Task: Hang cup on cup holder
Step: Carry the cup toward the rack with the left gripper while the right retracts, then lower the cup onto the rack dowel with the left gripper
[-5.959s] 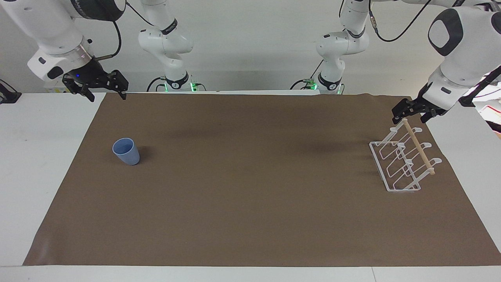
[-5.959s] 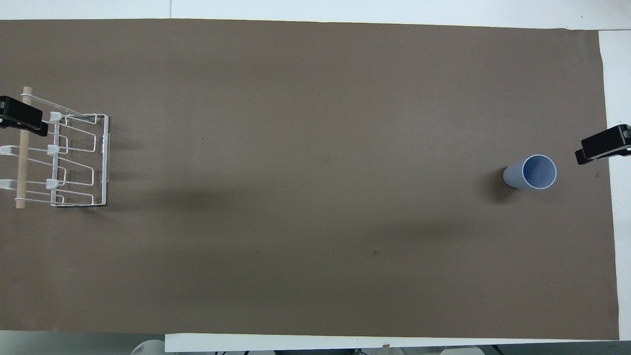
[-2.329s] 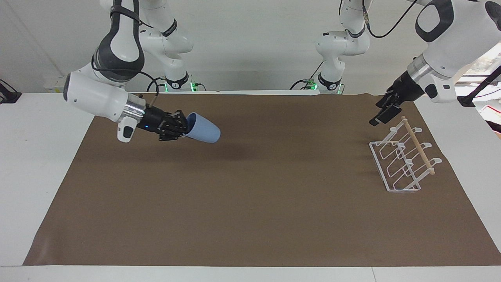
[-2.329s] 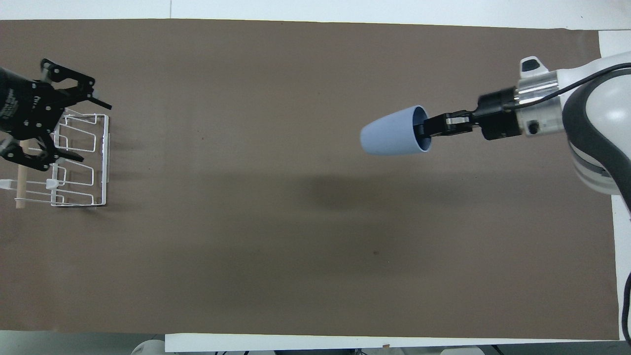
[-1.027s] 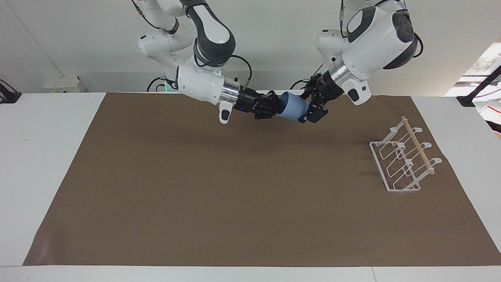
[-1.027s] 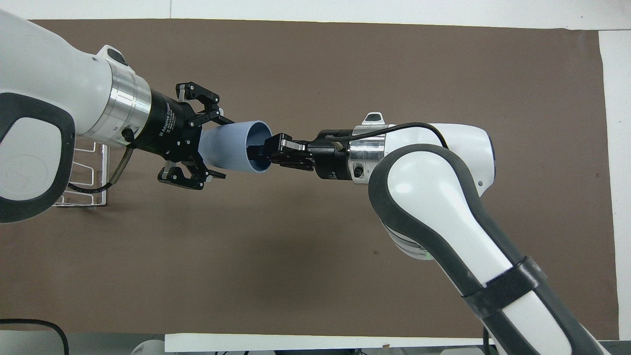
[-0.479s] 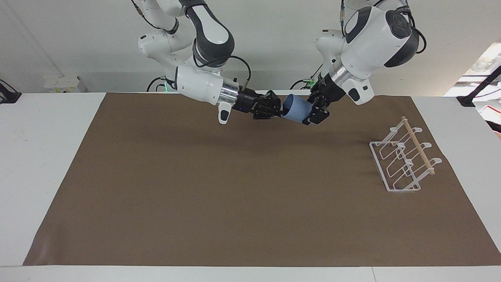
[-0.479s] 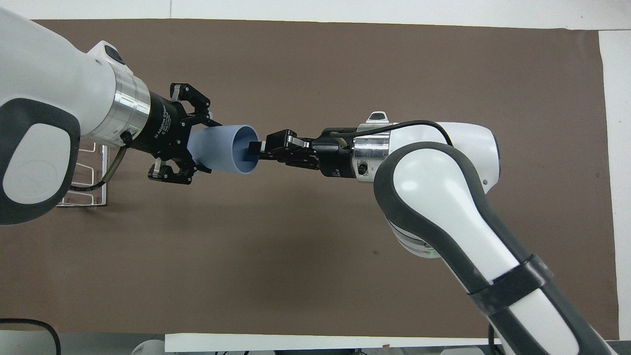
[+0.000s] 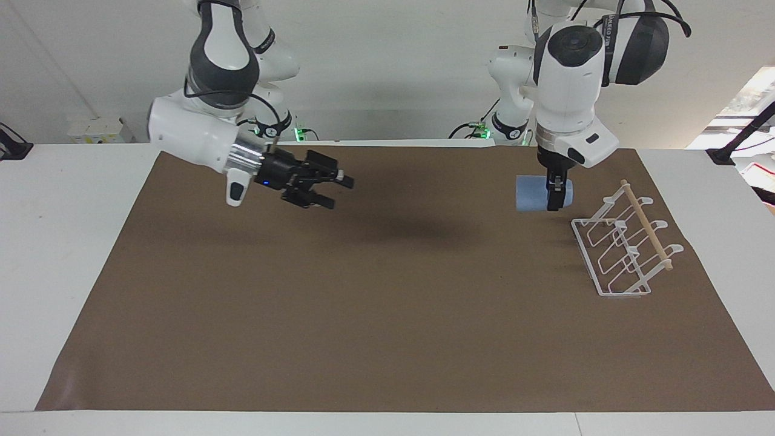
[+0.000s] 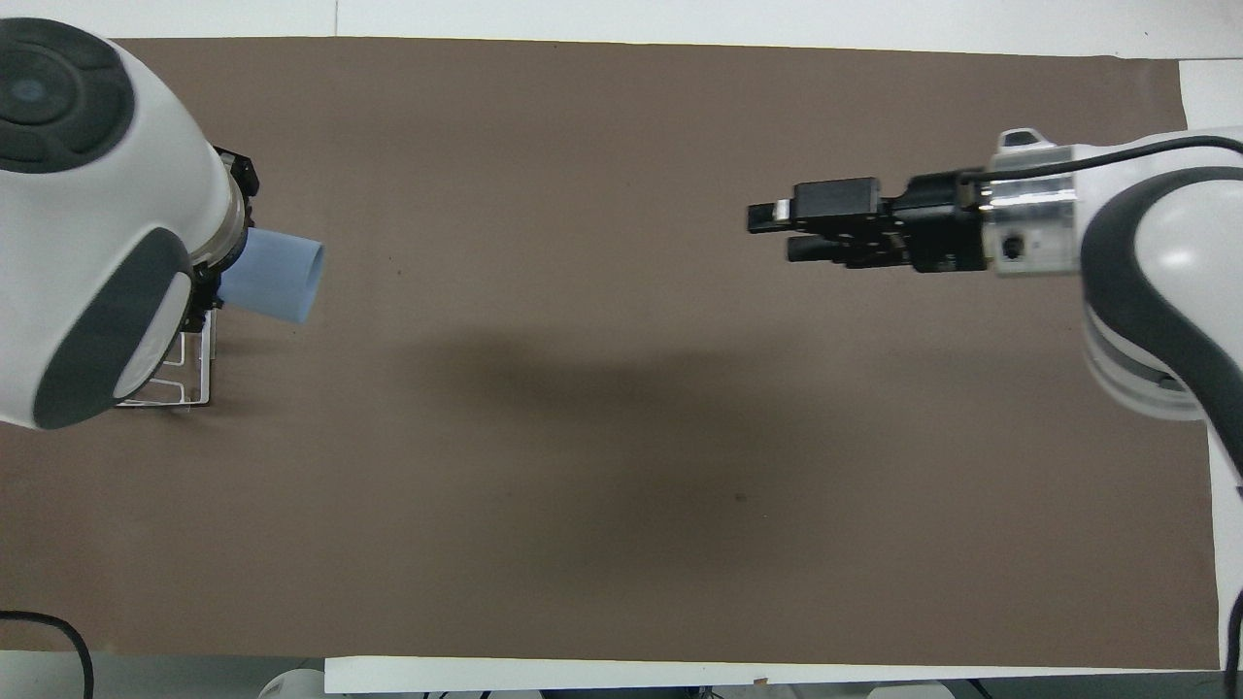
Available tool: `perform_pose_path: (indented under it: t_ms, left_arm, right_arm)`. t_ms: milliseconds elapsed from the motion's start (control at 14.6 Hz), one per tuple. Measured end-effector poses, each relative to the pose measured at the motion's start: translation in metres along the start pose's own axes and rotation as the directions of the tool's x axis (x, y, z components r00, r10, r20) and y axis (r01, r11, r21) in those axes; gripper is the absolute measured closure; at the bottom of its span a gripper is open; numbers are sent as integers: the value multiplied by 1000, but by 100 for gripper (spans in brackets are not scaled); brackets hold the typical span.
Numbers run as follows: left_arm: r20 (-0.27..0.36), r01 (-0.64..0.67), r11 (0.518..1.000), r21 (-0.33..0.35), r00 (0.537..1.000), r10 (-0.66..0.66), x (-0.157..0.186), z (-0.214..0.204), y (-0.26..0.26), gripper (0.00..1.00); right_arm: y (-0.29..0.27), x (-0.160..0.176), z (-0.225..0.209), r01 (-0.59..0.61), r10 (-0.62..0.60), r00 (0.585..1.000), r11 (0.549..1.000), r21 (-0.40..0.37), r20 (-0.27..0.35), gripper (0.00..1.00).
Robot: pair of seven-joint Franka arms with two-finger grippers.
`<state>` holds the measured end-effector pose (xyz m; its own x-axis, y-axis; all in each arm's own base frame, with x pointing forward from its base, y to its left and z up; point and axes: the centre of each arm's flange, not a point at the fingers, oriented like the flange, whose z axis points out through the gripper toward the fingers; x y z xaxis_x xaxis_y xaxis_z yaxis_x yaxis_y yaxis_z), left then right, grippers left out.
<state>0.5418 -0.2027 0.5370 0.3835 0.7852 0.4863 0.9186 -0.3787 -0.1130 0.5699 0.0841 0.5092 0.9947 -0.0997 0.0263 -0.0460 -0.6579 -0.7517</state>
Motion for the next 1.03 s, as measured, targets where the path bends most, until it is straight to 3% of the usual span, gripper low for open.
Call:
perform_pose_path:
  t_ms: [137, 205, 342, 479, 616, 753, 890, 1027]
  left_arm:
    - [-227, -51, 996, 74, 972, 66, -8, 31, 17, 25]
    - [-341, -60, 991, 120, 935, 98, -11, 47, 25, 25]
    - [-531, -50, 979, 196, 834, 149, -19, 78, 40, 25]
    - [-682, 0, 971, 241, 711, 169, -23, 111, 53, 25]
    - [-765, 45, 965, 258, 620, 175, -28, 143, 63, 25]
    - [-816, 85, 959, 269, 549, 180, -28, 165, 67, 25]
    - [-846, 128, 955, 269, 505, 170, -25, 181, 68, 25]
    - [-858, 155, 954, 255, 492, 149, -23, 190, 67, 25]
  right_arm:
    - [15, -4, -29, 72, -71, 997, 977, -201, 16, 0]
    - [20, -8, -39, 114, -105, 993, 945, -305, 44, 0]
    - [24, -11, -59, 197, -164, 980, 846, -495, 111, 0]
    - [20, -13, -79, 253, -175, 967, 750, -612, 185, 0]
    - [12, -15, -113, 251, -141, 966, 692, -677, 215, 0]
    - [3, -22, -161, 217, -91, 973, 666, -714, 210, 0]
    - [-6, -27, -187, 213, -67, 974, 595, -775, 216, 0]
    - [-11, -28, -185, 220, -71, 972, 595, -773, 222, 0]
